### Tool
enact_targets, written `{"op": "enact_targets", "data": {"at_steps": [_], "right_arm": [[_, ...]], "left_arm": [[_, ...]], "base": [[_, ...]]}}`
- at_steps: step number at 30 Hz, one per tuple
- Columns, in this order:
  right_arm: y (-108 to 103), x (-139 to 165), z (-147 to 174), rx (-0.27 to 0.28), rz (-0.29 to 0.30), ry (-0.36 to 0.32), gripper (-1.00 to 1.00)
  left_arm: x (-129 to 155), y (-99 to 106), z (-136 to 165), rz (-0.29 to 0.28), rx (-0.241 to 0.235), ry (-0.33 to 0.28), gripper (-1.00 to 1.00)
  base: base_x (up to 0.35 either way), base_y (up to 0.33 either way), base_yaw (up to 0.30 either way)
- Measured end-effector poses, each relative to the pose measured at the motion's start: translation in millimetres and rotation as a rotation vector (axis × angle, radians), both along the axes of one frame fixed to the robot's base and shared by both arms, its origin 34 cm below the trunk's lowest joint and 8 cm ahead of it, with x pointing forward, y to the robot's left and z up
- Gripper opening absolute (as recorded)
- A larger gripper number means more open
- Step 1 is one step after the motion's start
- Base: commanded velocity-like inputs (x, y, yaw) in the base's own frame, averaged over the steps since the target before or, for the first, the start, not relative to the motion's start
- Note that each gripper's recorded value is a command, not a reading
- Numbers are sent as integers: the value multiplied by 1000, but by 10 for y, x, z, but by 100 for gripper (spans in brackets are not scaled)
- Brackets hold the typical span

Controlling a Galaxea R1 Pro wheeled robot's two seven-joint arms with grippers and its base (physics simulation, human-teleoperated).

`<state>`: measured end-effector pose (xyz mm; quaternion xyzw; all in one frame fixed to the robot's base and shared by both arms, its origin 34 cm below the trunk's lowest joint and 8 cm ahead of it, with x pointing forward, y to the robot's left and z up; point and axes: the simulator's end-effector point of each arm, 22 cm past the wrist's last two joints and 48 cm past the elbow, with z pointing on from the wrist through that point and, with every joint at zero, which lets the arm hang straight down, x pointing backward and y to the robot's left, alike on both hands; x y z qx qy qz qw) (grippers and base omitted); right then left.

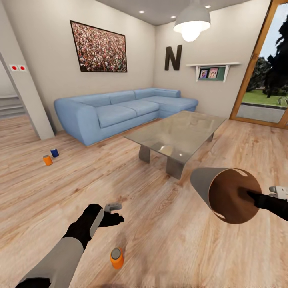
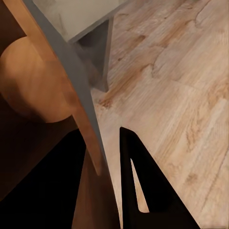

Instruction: Put the three can of soda from the living room inside the tash can in the kitchen.

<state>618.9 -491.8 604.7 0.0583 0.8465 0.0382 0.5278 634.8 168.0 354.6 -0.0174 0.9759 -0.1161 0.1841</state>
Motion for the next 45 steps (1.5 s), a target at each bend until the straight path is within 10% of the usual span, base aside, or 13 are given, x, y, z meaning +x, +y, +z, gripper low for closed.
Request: {"op": "enact_targets", "data": {"at_steps": [45], "right_arm": [[23, 367, -464, -9, 12, 45, -100]], "left_arm": [[-404, -17, -1083, -3, 0, 194, 100]], "base": [[0, 0, 0]]}}
